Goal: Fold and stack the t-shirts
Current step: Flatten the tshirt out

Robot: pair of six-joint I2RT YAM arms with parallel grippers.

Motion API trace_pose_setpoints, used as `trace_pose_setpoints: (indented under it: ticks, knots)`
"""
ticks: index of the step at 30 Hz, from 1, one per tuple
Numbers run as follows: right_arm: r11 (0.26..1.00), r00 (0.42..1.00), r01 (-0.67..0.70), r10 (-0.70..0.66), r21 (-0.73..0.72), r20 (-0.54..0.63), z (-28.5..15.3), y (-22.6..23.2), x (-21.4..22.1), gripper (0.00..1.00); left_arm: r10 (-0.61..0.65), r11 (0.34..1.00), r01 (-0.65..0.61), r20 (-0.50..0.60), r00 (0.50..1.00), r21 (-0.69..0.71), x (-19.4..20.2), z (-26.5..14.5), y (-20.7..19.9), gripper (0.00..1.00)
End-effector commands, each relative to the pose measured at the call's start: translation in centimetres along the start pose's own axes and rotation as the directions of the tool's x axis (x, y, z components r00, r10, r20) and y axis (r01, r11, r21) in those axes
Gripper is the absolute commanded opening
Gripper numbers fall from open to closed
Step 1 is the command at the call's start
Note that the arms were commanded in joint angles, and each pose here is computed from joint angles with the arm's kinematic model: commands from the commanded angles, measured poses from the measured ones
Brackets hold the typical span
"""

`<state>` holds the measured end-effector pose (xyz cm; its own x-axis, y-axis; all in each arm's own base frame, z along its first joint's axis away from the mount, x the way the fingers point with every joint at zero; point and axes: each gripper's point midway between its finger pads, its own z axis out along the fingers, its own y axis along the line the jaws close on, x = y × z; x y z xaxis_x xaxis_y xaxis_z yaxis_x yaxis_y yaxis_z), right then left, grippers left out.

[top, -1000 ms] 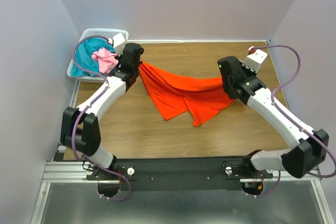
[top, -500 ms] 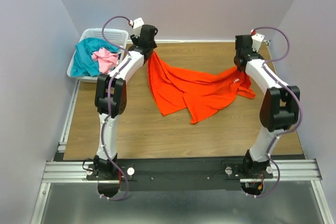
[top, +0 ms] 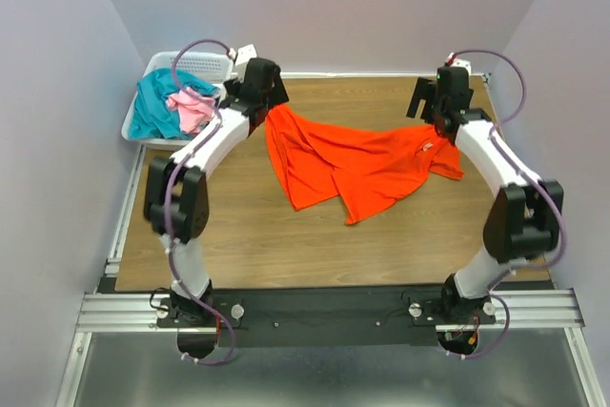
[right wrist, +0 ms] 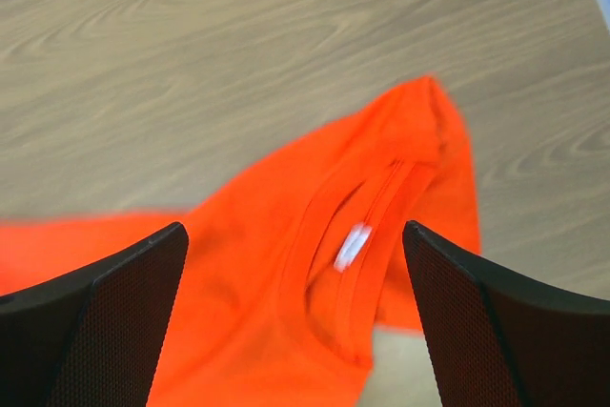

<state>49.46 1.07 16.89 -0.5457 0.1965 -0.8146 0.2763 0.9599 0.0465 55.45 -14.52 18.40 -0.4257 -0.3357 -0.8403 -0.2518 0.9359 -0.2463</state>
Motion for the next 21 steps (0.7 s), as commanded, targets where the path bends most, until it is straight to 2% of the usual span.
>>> trace_pose_setpoints:
  ticks: [1, 2, 3, 5, 10, 15, 17, 21]
  knots:
    - [0.956, 0.993, 0.109, -0.118, -0.271, -0.018, -6.4, 5.8, 3.8, 1.0, -0.036, 0.995, 0.035, 0.007, 0.999, 0.094, 0.7, -6.9, -0.8, 0.98]
    - [0.942, 0.987, 0.141, -0.159, -0.306, -0.035, -8.1, 6.4, 6.3, 1.0, -0.063, 0.99, 0.059, 0.033, 0.997, 0.126, -0.1, -8.9, -0.8, 0.98]
    - [0.899, 0.976, 0.18, -0.215, -0.399, -0.044, -10.2, 9.3, 8.7, 1.0, -0.037, 0.992, 0.04, -0.03, 0.999, 0.119, 3.5, -9.3, 0.4, 0.98]
    - [0.833, 0.957, 0.203, -0.28, -0.514, -0.077, -13.7, 12.5, 13.2, 1.0, -0.043, 0.991, 0.052, -0.071, 0.997, 0.12, 6.2, -11.1, 2.1, 0.98]
    - [0.734, 0.882, 0.283, -0.452, -0.617, -0.133, -18.3, 15.9, 21.3, 1.0, -0.057, 0.981, 0.089, -0.182, 0.982, 0.171, 12.1, -14.9, 3.5, 0.98]
    - [0.746, 0.826, 0.32, -0.522, -0.584, -0.214, -18.5, 15.4, 26.8, 0.99, 0.004, 0.968, 0.073, -0.306, 0.952, 0.24, 18.5, -17.7, 3.1, 0.98]
    - [0.76, 0.805, 0.345, -0.542, -0.551, -0.244, -17.5, 14.7, 28.3, 0.98, -0.002, 0.967, 0.086, -0.33, 0.944, 0.241, 19.6, -18.0, 3.0, 0.98]
    - [0.768, 0.772, 0.359, -0.564, -0.531, -0.293, -16.5, 14.7, 30.2, 0.88, 0.003, 0.963, 0.094, -0.362, 0.932, 0.252, 21.0, -18.1, 2.8, 0.98]
